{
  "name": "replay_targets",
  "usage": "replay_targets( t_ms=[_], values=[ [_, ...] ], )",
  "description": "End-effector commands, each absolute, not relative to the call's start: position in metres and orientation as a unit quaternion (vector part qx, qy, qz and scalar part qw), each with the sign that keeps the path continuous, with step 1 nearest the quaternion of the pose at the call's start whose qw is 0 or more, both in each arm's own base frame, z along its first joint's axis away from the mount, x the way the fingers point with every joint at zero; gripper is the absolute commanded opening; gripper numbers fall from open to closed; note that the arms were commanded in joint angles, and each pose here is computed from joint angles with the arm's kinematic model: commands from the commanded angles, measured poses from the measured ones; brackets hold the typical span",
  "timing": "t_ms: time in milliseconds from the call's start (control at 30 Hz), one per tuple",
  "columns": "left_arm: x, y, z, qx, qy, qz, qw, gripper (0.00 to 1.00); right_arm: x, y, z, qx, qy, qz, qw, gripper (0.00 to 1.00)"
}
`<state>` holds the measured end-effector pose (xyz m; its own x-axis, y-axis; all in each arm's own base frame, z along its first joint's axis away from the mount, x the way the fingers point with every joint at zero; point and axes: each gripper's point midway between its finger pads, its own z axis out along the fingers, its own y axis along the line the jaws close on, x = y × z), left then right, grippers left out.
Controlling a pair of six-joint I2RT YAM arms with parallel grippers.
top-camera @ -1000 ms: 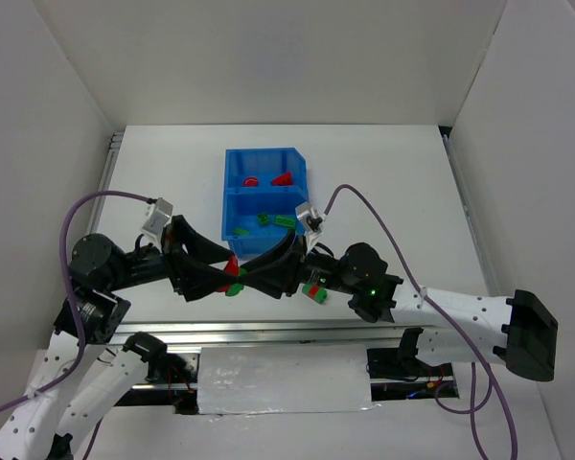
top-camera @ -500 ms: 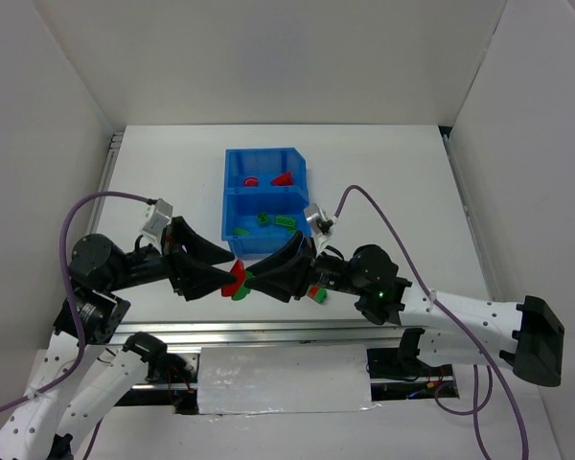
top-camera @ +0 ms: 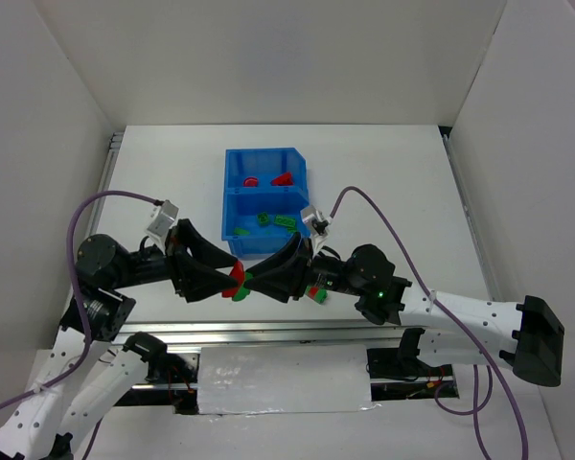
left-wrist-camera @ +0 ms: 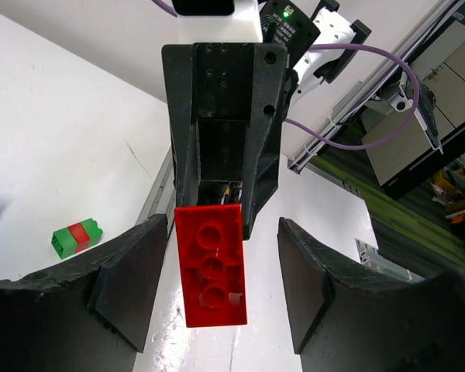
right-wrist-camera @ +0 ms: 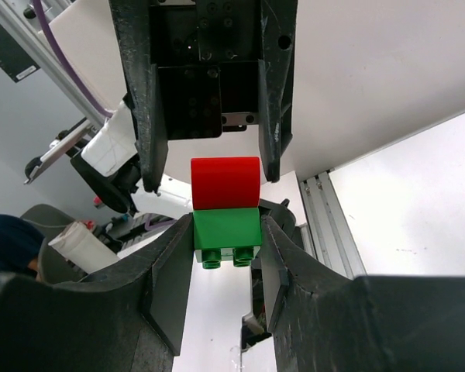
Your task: Sort the legos into containers by color
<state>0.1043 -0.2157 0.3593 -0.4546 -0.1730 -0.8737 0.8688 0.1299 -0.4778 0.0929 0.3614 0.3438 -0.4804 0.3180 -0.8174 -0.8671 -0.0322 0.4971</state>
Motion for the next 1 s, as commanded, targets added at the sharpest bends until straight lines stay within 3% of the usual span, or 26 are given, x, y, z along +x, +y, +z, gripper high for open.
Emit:
replay_targets(
  t_ms=[0, 167, 300, 500, 900, 933, 967],
  values=[
    [0.101, -0.217, 0.367, 0.297, 0.591, -0.606, 0.441, 0.71, 0.092, 0.352, 0.371, -0.252, 0.505, 0.68, 0.469, 0.0],
    [0.105, -0.218, 0.364, 0.294, 0.596, -0.606, 0.437, 0.69, 0.089, 0.35, 0.376, -0.251, 0.497, 0.686, 0.468, 0.0],
    [0.104, -0.218, 0.364, 0.294, 0.595, -0.607, 0.437, 0.58, 0.09, 0.349, 0.378, -0.249, 0.496, 0.687, 0.47, 0.0],
    [0.103, -0.219, 0.362, 0.294, 0.597, -0.608, 0.432, 0.67, 0.092, 0.352, 0.378, -0.248, 0.498, 0.685, 0.47, 0.0],
    [0.103, -0.219, 0.356, 0.297, 0.597, -0.61, 0.428, 0.64, 0.094, 0.357, 0.381, -0.24, 0.502, 0.69, 0.463, 0.0],
    [0.103, -0.219, 0.356, 0.297, 0.596, -0.61, 0.429, 0.63, 0.094, 0.358, 0.382, -0.241, 0.502, 0.691, 0.462, 0.0],
    [0.104, -0.219, 0.356, 0.297, 0.596, -0.61, 0.43, 0.55, 0.093, 0.358, 0.381, -0.243, 0.502, 0.691, 0.461, 0.0]
  ],
)
